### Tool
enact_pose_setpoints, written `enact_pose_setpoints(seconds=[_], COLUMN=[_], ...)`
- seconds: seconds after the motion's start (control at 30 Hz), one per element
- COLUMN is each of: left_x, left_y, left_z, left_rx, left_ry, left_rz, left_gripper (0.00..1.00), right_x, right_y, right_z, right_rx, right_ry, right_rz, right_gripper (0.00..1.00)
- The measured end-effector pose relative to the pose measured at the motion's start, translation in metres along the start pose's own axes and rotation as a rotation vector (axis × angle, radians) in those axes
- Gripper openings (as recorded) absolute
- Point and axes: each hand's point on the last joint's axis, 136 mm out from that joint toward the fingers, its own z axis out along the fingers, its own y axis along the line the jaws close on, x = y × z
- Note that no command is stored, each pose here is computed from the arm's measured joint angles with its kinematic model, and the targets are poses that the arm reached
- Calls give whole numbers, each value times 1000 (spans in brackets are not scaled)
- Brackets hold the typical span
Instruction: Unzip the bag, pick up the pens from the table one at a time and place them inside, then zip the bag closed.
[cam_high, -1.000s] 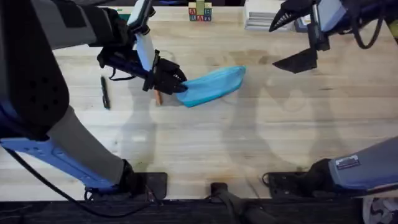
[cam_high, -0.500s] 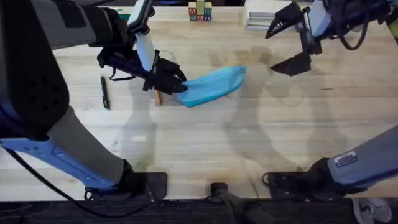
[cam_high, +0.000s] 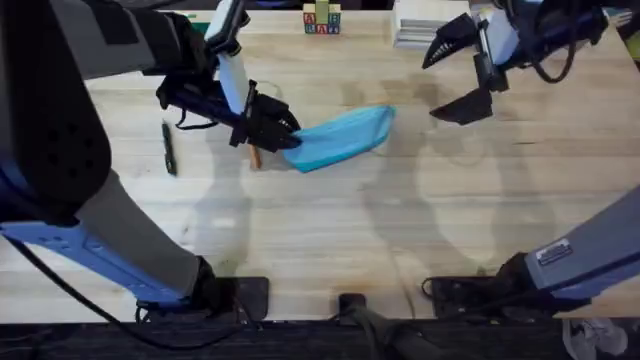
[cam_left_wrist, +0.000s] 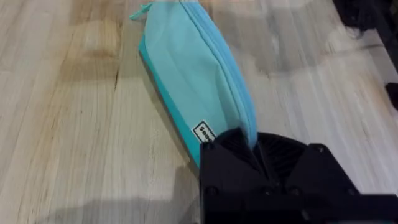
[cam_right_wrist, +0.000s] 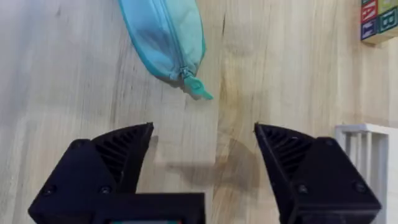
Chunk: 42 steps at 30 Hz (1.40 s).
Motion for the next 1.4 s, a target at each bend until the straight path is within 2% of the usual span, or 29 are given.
enact_pose_setpoints(seconds=[0.2,0.73,1.13,1.4], left_x=[0,0,0,0], left_y=[0,0,0,0], left_z=[0,0,0,0], left_rx=[0,0,0,0], left_ry=[0,0,0,0], left_rz=[0,0,0,0], left_gripper=[42,42,42,42], right_x=[11,18,12,23], right_y=[0,-4,-14,-6], right_z=[12,29,34,58], right_rx=[-23,-31,1,-60], right_ry=[-7,-64,-139,-158], right_rz=[21,40,30,72], right_gripper=[992,992,992,991])
